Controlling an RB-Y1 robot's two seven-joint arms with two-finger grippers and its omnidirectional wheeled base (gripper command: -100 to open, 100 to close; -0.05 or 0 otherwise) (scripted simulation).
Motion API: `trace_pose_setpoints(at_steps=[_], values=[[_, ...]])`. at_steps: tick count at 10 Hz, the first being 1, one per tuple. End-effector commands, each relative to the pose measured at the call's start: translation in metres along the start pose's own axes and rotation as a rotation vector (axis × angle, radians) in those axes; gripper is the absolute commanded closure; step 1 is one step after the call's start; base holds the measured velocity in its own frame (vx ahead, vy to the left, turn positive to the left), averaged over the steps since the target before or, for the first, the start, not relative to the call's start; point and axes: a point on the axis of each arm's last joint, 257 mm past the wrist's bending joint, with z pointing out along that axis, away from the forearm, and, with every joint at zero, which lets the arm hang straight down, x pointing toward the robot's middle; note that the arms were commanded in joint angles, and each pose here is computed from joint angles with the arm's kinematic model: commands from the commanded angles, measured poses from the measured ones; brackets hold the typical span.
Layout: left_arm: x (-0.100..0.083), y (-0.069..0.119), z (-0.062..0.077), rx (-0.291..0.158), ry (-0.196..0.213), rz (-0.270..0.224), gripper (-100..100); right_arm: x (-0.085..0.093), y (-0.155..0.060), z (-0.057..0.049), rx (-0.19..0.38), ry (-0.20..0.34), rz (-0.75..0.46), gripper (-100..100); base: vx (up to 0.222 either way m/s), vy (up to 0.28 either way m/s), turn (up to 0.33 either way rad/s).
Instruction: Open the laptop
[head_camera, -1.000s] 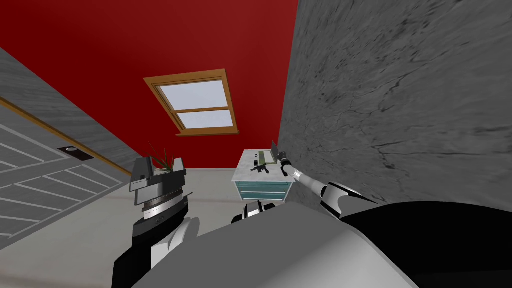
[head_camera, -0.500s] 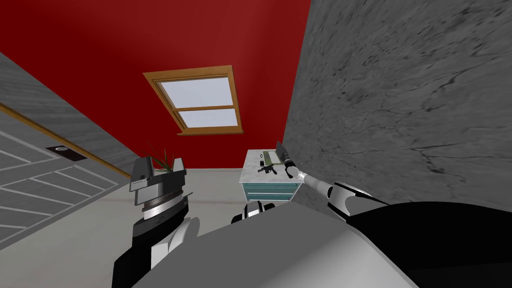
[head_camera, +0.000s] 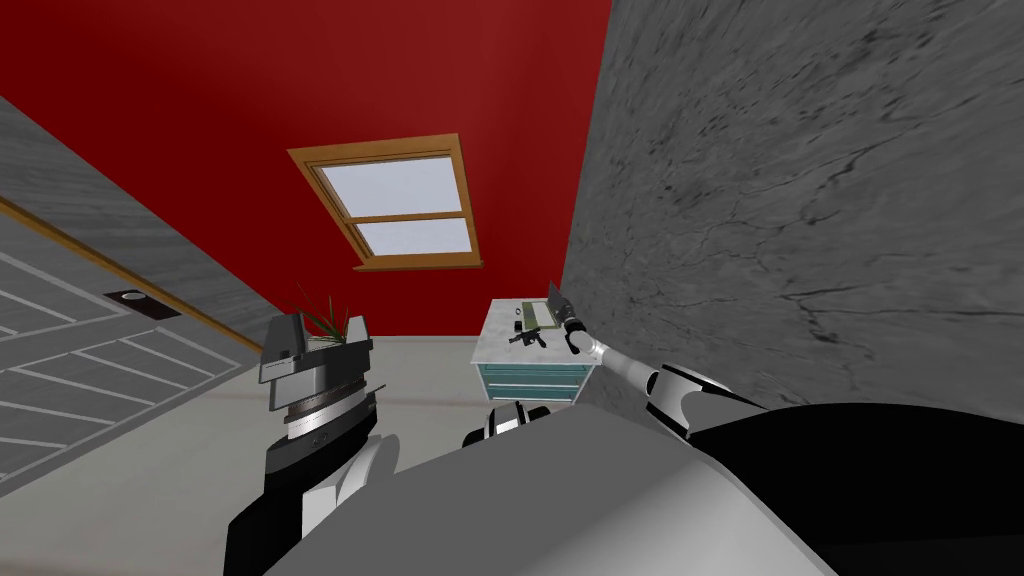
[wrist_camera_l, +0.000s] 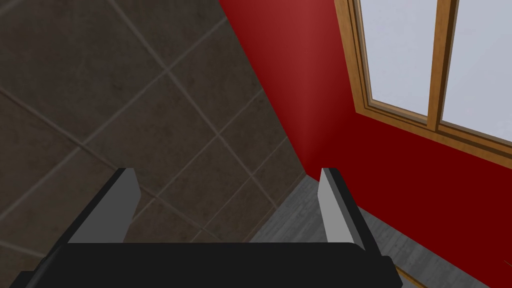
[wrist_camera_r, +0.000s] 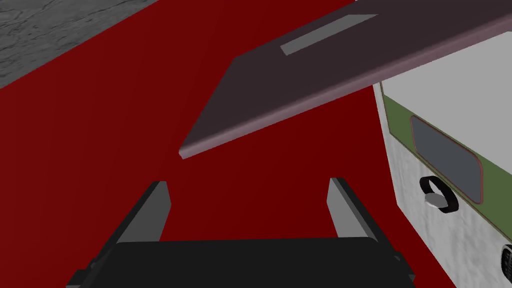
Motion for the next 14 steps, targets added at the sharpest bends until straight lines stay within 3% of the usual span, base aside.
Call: trace_pose_setpoints(at_steps=[1, 2, 4, 5, 12, 13, 14], values=[[0.0, 0.0, 0.0, 0.0, 0.0, 0.0, 0, -0.012, 0.002, 0.004, 0.002, 0.007, 0.123, -100, -0.051, -0.15, 0.024], [0.0, 0.0, 0.0, 0.0, 0.0, 0.0, 0, -0.017, 0.003, 0.006, 0.003, 0.009, 0.169, -100, -0.038, -0.127, 0.019], [0.0, 0.0, 0.0, 0.0, 0.0, 0.0, 0, -0.014, 0.002, 0.005, 0.003, 0.008, 0.144, -100, -0.009, -0.034, 0.003], [0.0, 0.0, 0.0, 0.0, 0.0, 0.0, 0, -0.014, 0.002, 0.005, 0.003, 0.009, 0.144, 100, 0.0, 0.0, 0.0], [0.0, 0.0, 0.0, 0.0, 0.0, 0.0, 0, 0.027, -0.009, -0.009, -0.004, -0.018, -0.242, 100, 0.064, 0.165, -0.022], [0.0, 0.0, 0.0, 0.0, 0.0, 0.0, 0, 0.022, -0.007, -0.007, -0.003, -0.014, -0.198, 100, 0.03, 0.082, -0.012], [0.0, 0.0, 0.0, 0.0, 0.0, 0.0, 0, 0.015, -0.004, -0.004, -0.004, -0.011, -0.135, -100, -0.015, -0.087, 0.034]])
